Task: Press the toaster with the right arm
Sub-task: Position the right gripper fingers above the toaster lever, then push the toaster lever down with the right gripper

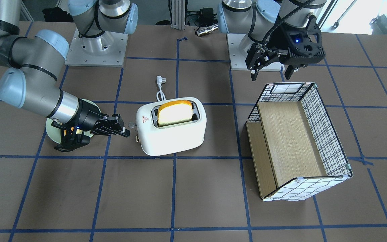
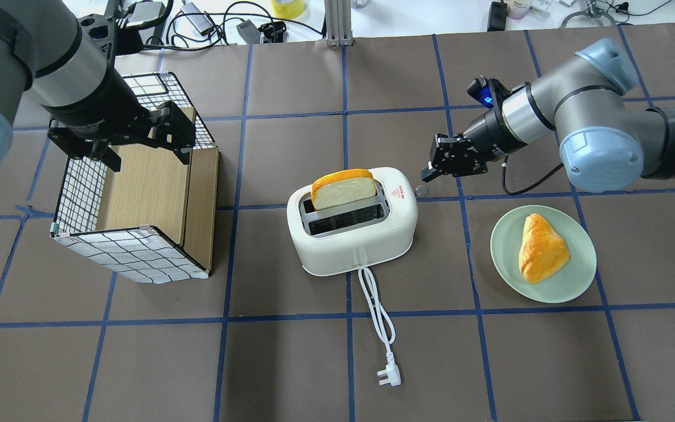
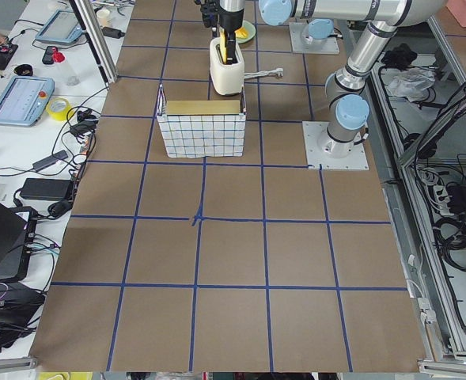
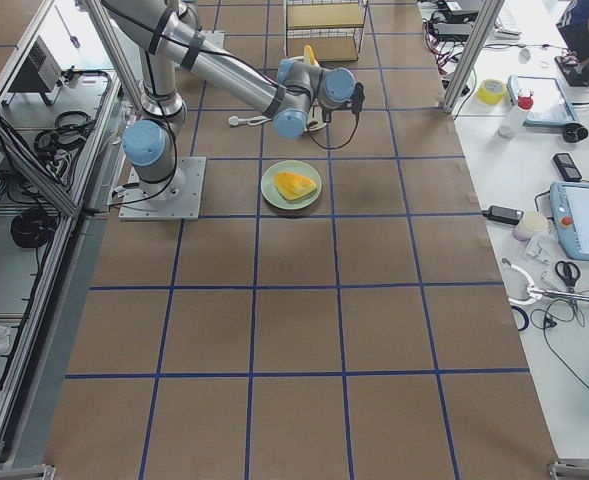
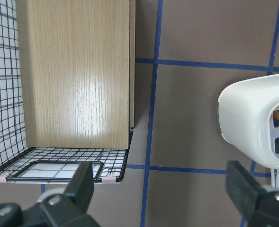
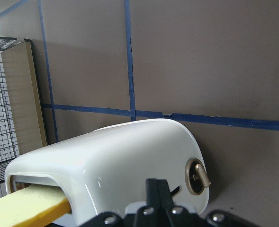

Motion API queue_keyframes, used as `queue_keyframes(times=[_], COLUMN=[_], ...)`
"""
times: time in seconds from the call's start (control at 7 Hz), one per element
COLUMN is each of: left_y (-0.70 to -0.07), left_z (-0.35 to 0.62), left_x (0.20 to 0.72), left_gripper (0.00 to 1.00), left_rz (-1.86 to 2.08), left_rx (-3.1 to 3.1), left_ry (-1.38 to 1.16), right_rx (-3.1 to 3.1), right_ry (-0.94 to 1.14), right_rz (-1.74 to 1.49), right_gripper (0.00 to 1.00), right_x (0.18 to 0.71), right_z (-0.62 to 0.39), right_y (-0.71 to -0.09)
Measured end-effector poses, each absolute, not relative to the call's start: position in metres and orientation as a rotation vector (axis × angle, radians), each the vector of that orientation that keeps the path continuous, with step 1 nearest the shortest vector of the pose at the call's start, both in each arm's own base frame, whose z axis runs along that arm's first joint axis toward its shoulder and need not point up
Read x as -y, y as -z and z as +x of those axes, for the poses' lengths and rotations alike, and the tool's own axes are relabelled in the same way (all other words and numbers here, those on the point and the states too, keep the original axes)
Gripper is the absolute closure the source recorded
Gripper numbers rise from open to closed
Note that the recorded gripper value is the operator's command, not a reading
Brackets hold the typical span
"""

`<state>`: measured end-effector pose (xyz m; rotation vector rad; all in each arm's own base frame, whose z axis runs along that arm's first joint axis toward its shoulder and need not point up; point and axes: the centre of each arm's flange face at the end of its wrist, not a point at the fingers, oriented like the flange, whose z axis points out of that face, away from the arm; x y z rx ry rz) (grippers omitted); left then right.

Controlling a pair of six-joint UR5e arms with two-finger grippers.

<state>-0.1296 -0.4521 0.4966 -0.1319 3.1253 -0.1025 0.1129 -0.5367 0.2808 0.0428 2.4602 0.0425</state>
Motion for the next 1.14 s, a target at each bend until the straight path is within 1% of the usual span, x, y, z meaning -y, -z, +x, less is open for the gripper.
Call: queue_keyframes(times=[0.43,1.14], left_y=[-0.497,-0.497], left_z=[-0.130,-0.130], left_x=[0.452,0.452], left_gripper=[0.00,0.00], left_rz=[-0.132,-0.132], left_rx=[-3.125,-3.125], left_ry=[0.103,0.102], right_rx=[-2.466,-2.460], right_ry=[-0.029,-0.076], right_rz=[0.108,0.096], right_gripper=[1.00,1.00], right_x=[0.528,0.518], right_z=[0.116,0.121], right_y=[-0.302,-0.283])
